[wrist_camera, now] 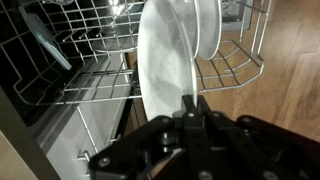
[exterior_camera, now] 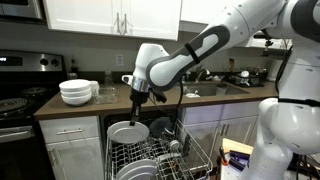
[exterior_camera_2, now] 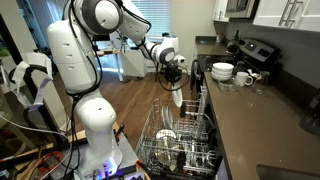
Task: Pick up the white plate from the counter and place it inside the dishwasher
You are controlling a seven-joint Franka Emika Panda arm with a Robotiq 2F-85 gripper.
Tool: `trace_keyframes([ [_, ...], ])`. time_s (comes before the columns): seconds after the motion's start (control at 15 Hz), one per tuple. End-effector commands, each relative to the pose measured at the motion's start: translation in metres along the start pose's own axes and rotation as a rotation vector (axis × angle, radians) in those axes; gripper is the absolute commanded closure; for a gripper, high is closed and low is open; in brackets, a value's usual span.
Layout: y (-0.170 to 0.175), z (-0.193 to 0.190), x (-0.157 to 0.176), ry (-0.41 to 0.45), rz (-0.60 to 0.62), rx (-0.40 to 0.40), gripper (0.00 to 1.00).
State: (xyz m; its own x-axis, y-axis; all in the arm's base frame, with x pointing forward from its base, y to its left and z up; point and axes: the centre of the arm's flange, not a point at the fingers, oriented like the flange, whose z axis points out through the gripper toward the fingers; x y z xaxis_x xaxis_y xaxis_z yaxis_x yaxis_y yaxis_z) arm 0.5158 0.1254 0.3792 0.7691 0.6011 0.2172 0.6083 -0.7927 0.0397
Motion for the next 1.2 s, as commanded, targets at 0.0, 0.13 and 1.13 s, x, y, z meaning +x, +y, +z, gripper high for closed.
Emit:
trace_keyframes([
  [0.0,0.024,0.010,-0.015,-0.019,-0.018,0.097,0.97],
  [0.13,0.030,0.022,-0.023,-0.039,-0.022,0.152,0.97],
  [1.13,0.043,0.077,-0.025,-0.110,-0.220,0.248,0.97],
])
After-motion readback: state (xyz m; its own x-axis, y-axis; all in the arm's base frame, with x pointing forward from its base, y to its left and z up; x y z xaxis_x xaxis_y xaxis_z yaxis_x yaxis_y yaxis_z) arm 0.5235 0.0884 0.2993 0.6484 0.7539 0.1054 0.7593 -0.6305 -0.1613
